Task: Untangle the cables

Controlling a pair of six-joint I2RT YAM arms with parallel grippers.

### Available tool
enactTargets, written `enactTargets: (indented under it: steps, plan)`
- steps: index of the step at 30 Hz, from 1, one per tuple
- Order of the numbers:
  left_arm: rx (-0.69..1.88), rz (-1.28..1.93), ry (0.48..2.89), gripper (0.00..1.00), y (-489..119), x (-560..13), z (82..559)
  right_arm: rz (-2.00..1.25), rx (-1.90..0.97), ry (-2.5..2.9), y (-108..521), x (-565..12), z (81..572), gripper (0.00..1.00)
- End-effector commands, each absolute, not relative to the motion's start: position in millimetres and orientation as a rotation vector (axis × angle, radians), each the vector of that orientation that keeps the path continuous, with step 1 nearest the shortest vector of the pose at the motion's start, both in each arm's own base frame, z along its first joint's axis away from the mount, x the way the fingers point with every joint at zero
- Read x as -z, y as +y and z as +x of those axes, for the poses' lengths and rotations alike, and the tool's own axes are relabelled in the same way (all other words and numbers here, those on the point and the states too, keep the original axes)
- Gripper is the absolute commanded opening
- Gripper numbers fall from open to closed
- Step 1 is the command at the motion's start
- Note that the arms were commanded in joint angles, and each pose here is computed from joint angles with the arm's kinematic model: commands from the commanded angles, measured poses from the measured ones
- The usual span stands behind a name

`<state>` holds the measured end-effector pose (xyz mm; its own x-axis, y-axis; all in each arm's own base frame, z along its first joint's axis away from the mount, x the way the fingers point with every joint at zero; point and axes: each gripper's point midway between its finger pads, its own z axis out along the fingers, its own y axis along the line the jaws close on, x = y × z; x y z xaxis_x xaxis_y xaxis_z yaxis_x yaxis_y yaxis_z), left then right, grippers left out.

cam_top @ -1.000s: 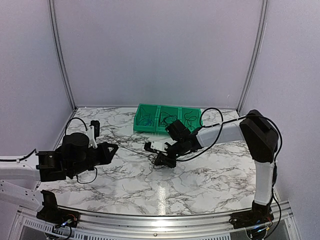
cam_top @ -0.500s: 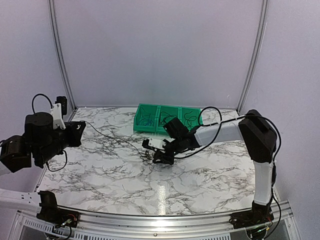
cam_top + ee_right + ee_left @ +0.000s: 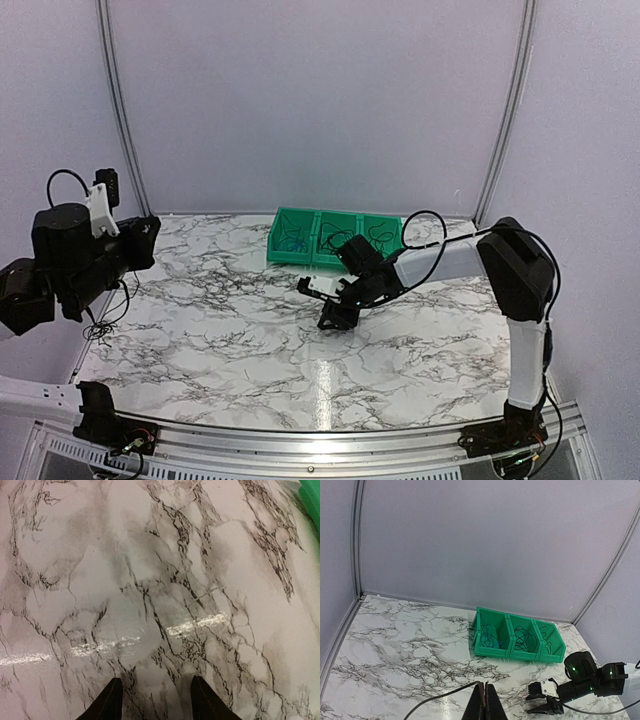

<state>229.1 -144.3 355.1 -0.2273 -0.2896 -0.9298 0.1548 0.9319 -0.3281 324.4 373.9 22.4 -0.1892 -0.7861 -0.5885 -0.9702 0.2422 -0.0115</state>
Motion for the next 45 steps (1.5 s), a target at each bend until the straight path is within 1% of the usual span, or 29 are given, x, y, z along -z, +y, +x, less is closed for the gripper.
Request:
enactTargets:
  steps: [1, 5, 8, 11, 15, 20, 24, 30, 31, 33, 34, 37, 38, 42, 45]
  plan:
    - [0.453, -0.028, 1.807, 0.00, -170.0, -342.7, 232.9, -1.651, -0.417, 2.157, 341.1, -11.7, 310.9, 0.47]
    - [0.500, 0.072, 1.831, 0.00, -196.1, -346.2, 234.2, -1.619, -0.423, 2.115, 341.7, -41.5, 315.1, 0.47]
    - [0.544, 0.116, 1.844, 0.00, -212.4, -345.6, 234.6, -1.568, -0.393, 2.045, 336.8, -79.6, 324.4, 0.48]
    - [0.550, 0.130, 1.875, 0.00, -222.2, -324.5, 236.9, -1.516, -0.382, 1.987, 327.9, -110.3, 329.9, 0.48]
    - [0.544, 0.070, 1.929, 0.00, -223.2, -269.3, 240.7, -1.506, -0.449, 1.916, 325.5, -130.2, 320.5, 0.52]
    - [0.544, -0.004, 1.995, 0.00, -218.8, -202.1, 239.2, -1.619, -0.551, 1.894, 342.9, -112.1, 293.4, 0.54]
    - [0.558, -0.057, 2.043, 0.00, -218.1, -167.2, 237.3, -1.711, -0.564, 1.887, 367.9, -92.8, 273.0, 0.54]
    - [0.593, -0.116, 2.117, 0.00, -208.1, -127.3, 224.7, -1.728, -0.537, 1.911, 398.8, -81.1, 276.7, 0.59]
    - [0.586, -0.124, 2.128, 0.05, -203.9, -121.3, 222.3, -1.737, -0.549, 1.911, 403.3, -80.5, 275.8, 0.59]
    - [0.584, -0.141, 2.135, 0.36, -196.2, -116.7, 218.1, -1.752, -0.577, 1.903, 413.5, -82.2, 275.4, 0.60]
    - [0.588, -0.147, 2.135, 0.49, -193.2, -116.3, 216.2, -1.757, -0.589, 1.895, 418.3, -83.8, 275.6, 0.60]
    - [0.650, -0.119, 2.109, 0.73, -192.7, -124.5, 210.3, -1.771, -0.615, 1.875, 430.9, -84.7, 276.7, 0.60]
    - [0.673, -0.105, 2.093, 0.76, -193.5, -129.0, 208.8, -1.778, -0.620, 1.874, 434.1, -83.4, 277.5, 0.60]
    - [0.768, -0.050, 2.023, 0.81, -202.4, -149.1, 206.0, -1.800, -0.660, 1.869, 447.6, -80.1, 277.4, 0.59]
    - [0.800, 0.027, 2.008, 0.80, -217.2, -151.1, 206.9, -1.800, -0.704, 1.880, 454.2, -76.6, 276.6, 0.58]
